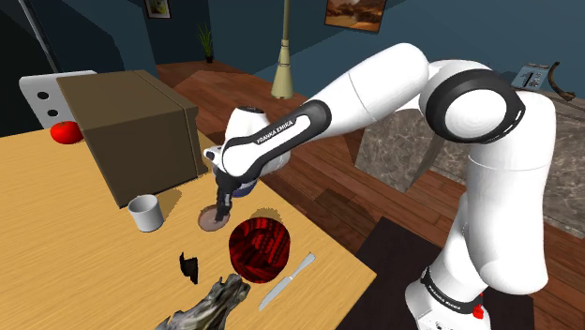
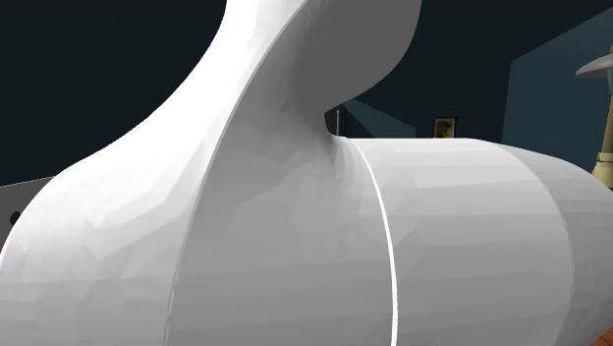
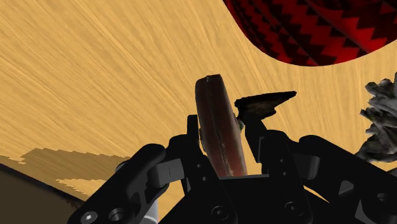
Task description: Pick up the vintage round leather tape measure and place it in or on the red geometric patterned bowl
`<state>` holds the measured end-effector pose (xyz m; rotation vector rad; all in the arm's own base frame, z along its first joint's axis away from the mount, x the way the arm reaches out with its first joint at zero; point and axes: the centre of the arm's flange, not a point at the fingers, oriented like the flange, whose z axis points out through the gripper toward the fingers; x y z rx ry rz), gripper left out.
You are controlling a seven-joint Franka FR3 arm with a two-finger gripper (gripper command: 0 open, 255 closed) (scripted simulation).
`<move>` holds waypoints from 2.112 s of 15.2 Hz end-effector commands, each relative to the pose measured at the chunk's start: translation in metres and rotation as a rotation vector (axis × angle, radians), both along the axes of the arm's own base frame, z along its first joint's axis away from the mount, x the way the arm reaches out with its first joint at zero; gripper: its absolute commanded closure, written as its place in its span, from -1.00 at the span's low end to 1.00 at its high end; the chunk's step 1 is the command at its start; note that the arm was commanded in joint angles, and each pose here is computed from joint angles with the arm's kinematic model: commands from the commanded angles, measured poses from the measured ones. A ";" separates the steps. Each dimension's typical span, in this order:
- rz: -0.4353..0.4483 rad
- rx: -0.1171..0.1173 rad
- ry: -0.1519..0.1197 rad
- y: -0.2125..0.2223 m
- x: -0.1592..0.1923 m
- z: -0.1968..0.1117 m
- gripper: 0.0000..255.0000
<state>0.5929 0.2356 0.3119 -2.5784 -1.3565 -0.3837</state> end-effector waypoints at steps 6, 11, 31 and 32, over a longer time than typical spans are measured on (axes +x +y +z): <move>0.000 0.000 0.000 -0.001 0.000 0.037 1.00; 0.000 0.000 0.000 -0.001 0.000 0.064 1.00; 0.000 0.000 0.000 -0.058 -0.150 0.081 1.00; 0.000 0.000 0.000 -0.058 -0.150 0.076 1.00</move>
